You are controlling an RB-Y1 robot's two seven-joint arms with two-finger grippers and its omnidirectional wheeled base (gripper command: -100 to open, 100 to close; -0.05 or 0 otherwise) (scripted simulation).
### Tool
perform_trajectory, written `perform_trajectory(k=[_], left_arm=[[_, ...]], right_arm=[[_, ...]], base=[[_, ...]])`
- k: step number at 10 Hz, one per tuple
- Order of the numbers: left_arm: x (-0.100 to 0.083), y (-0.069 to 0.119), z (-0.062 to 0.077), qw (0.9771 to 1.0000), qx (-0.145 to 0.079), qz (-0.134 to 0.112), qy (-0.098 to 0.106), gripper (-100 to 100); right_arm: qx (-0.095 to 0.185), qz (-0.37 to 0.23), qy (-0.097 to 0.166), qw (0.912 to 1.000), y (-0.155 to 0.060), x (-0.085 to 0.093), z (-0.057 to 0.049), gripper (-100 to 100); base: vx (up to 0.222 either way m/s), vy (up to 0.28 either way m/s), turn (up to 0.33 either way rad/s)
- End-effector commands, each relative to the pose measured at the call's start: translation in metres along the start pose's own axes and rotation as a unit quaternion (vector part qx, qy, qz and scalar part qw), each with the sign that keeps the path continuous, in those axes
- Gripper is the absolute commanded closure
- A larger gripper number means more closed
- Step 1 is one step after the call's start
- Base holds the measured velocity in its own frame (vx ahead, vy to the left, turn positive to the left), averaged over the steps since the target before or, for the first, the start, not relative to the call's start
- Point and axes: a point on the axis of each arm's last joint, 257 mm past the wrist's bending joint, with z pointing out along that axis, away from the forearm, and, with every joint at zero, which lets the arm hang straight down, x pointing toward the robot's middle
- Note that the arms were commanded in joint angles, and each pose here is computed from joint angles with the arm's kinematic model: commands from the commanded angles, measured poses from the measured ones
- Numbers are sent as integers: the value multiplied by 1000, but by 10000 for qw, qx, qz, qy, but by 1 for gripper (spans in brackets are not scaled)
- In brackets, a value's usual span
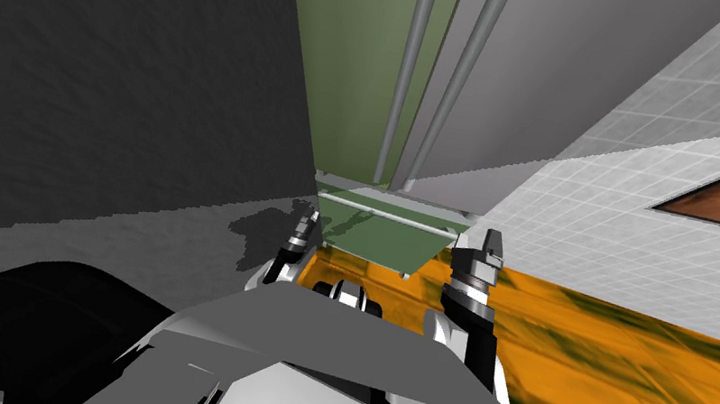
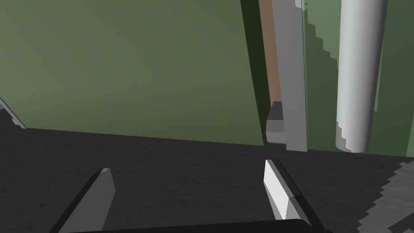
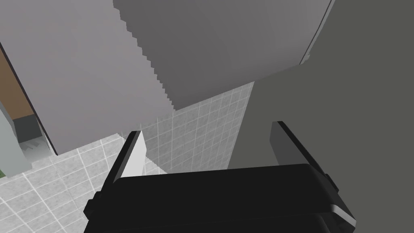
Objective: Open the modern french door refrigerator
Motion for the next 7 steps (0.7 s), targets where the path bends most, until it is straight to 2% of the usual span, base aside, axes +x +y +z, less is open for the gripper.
perform_trajectory(k=[1, 7], left_arm=[[4, 15, -4, 10000, -78, -20, 26, -100], [9, 50, -17, 9995, -281, -6, 146, -100]], right_arm=[[0, 0, 0, 10000, 0, 0, 0, 0], [0, 0, 0, 10000, 0, 0, 0, 0]], base=[[114, 89, -32], [96, 76, -31]])
